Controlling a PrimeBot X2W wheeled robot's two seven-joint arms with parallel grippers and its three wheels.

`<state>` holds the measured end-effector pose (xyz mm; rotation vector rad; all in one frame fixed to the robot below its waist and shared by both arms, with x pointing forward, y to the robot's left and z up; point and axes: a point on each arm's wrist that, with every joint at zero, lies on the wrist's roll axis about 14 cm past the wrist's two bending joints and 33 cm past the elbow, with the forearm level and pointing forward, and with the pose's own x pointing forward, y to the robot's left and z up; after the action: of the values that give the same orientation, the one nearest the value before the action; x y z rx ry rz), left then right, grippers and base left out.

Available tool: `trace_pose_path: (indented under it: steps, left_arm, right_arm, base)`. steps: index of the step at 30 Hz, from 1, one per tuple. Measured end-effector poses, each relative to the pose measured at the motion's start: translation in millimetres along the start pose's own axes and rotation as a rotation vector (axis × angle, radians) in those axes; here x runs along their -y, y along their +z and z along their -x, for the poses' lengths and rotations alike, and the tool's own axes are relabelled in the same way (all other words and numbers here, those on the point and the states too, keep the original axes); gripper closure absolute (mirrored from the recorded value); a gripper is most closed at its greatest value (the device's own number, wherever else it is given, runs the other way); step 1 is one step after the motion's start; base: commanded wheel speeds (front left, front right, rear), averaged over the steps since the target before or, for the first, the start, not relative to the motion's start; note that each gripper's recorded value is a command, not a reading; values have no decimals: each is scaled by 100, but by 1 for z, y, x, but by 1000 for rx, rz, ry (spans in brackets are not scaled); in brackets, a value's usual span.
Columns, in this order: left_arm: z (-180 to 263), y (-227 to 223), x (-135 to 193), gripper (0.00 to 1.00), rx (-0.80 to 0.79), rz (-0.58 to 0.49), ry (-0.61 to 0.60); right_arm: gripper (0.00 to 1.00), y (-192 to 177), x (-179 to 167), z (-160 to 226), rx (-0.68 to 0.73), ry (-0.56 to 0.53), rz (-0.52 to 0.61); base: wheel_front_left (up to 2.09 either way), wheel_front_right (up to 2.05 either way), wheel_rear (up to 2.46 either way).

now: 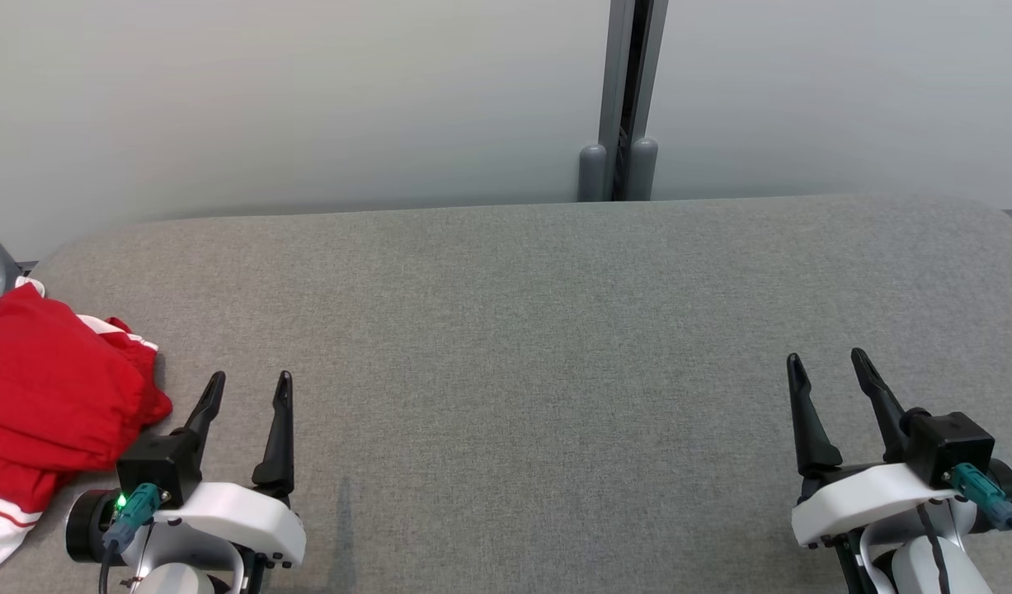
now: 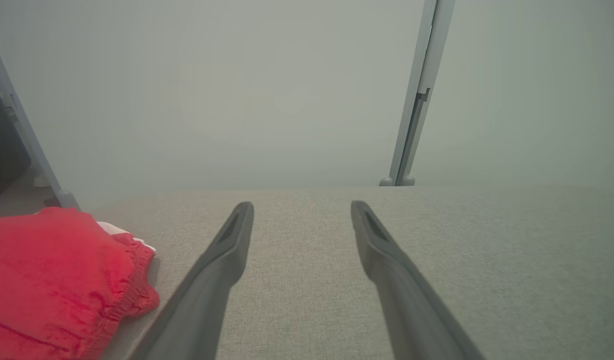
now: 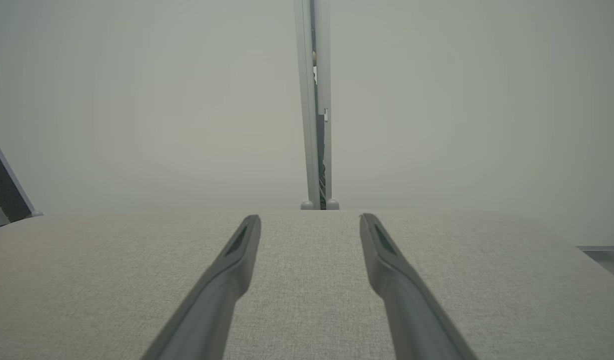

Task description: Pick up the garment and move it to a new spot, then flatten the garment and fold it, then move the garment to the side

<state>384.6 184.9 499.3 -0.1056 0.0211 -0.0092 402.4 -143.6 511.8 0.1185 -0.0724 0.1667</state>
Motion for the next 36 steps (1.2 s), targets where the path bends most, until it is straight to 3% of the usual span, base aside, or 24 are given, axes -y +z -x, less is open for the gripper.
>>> trace_pose_path:
  steps: [25, 36]
  left_arm:
    - [2, 0, -3, 0, -8, 9, 15]
    - [17, 15, -47, 0, 46, 21, 144]
  right_arm:
    - [0, -5, 0, -1, -16, -7, -19]
    - [0, -10, -44, -27, -26, 126, -21]
  base:
    - [0, 0, 0]
    - [0, 0, 0]
